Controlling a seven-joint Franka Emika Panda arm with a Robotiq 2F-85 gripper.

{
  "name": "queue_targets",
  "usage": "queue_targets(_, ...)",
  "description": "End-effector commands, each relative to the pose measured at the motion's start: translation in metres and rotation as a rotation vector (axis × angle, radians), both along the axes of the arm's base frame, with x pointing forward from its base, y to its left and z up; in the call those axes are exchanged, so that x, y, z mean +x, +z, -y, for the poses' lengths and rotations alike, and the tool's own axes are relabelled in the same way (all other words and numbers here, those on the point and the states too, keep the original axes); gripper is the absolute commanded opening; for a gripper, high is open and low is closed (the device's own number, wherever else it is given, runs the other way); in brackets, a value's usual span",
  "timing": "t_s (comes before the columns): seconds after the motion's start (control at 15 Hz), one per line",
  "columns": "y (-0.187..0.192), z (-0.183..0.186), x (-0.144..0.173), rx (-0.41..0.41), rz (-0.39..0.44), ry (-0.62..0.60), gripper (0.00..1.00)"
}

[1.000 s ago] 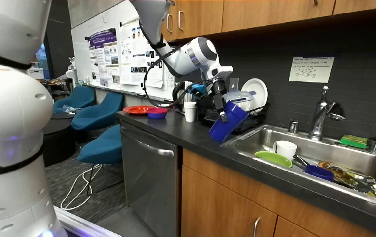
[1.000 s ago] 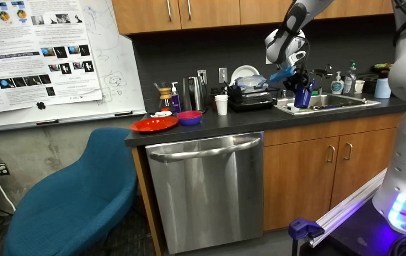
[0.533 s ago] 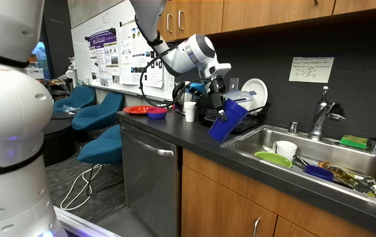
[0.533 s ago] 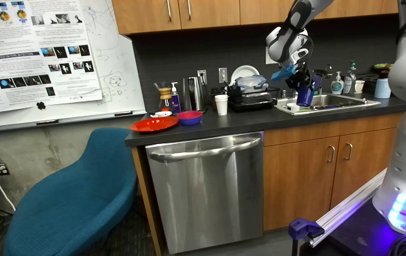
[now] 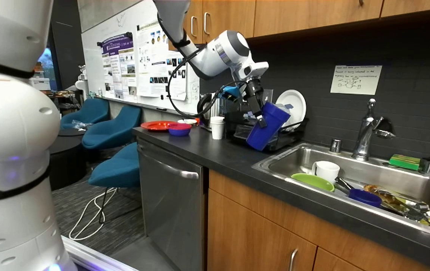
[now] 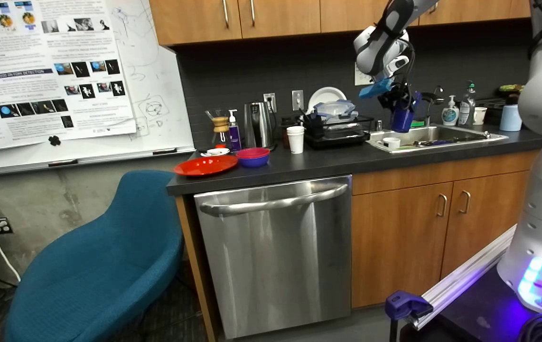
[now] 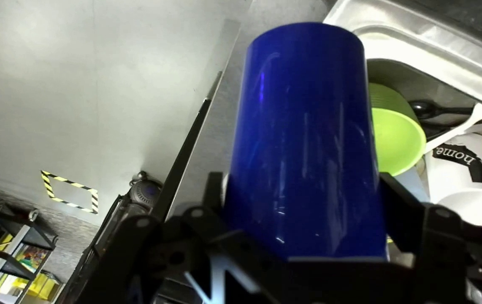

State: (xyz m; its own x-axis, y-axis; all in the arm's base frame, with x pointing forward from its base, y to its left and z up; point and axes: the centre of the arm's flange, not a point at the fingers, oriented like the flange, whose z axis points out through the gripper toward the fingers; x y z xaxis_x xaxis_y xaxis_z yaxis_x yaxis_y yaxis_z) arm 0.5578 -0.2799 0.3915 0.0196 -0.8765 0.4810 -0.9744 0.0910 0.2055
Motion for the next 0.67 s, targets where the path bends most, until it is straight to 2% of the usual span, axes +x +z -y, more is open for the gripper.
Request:
queue_targets(0.0,0.007,0.016,0.025,-0.005,-0.006,0.014,0.6)
queue_targets(0.33,-0.01,0.023,0.061,0.022,-0.034,0.058,0.6)
queue_targets(0.6,-0.025,0.032,0.077,0.035,-0.078,0.065,0.6)
